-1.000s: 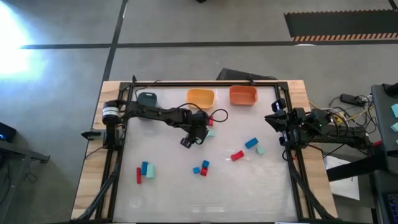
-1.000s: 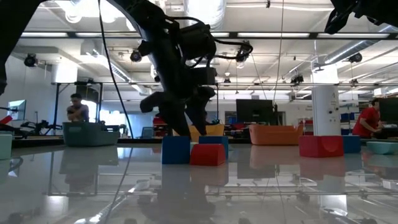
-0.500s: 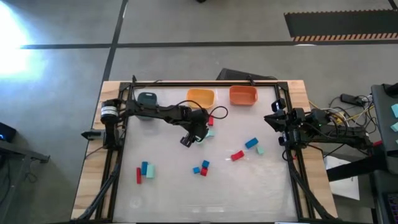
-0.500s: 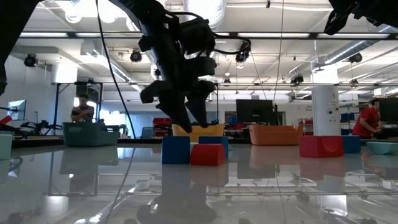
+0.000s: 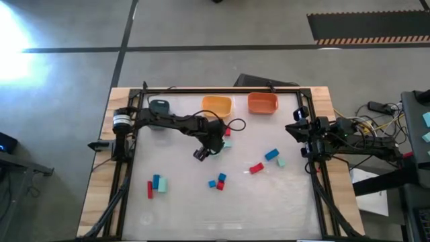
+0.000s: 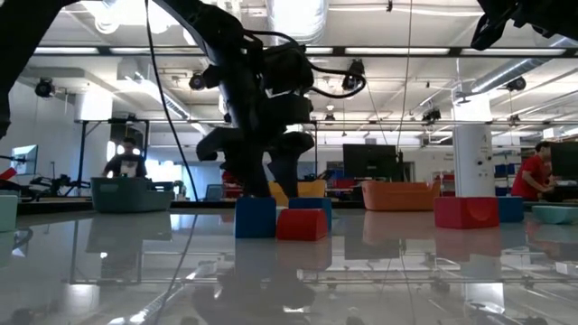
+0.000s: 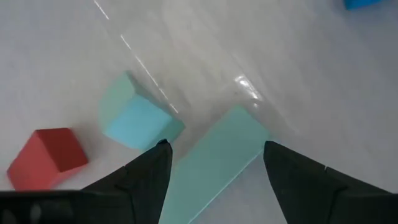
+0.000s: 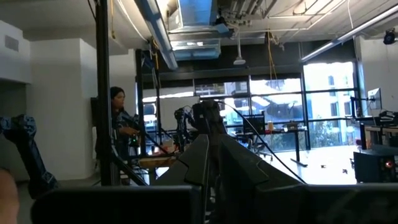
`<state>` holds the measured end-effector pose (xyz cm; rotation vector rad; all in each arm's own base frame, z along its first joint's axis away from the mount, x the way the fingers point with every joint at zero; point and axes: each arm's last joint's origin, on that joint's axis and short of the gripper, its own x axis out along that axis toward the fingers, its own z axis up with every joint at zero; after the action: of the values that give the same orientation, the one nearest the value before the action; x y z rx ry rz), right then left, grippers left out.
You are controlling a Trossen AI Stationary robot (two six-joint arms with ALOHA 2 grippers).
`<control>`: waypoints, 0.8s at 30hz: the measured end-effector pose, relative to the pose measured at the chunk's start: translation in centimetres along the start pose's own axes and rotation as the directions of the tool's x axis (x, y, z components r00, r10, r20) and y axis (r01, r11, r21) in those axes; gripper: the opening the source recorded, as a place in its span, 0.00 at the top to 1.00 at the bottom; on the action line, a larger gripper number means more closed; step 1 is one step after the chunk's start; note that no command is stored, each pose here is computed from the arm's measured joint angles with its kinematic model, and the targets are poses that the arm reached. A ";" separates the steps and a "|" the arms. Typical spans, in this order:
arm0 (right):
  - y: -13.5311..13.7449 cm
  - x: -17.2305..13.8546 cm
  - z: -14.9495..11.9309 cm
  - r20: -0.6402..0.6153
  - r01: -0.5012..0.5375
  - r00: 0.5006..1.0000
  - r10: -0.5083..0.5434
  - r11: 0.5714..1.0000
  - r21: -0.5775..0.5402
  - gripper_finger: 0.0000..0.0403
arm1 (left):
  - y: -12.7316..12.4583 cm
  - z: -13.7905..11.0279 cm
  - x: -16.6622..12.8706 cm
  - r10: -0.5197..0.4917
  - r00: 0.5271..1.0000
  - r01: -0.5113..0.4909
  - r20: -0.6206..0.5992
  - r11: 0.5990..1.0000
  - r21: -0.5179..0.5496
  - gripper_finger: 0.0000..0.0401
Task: Sort & place blocks by color
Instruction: Put the large light blue rectangular block into the yellow bin
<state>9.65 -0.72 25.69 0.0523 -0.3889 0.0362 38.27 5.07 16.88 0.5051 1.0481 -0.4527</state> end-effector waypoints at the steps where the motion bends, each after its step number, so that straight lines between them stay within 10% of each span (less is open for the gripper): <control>1: 0.0 0.0 0.0 0.000 0.000 1.000 0.000 1.000 0.001 0.93 | 0.0 0.0 0.1 -0.001 1.000 0.001 0.000 1.000 0.001 0.41; 24: -0.1 0.2 -0.2 -0.019 0.002 1.000 -0.003 1.000 -0.006 0.93 | -0.2 -1.1 1.4 -0.038 0.998 0.025 -0.042 0.961 -0.275 0.45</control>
<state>9.93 -0.76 25.53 0.0464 -0.3704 0.0330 38.02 5.45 15.10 0.2528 1.1450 -0.3172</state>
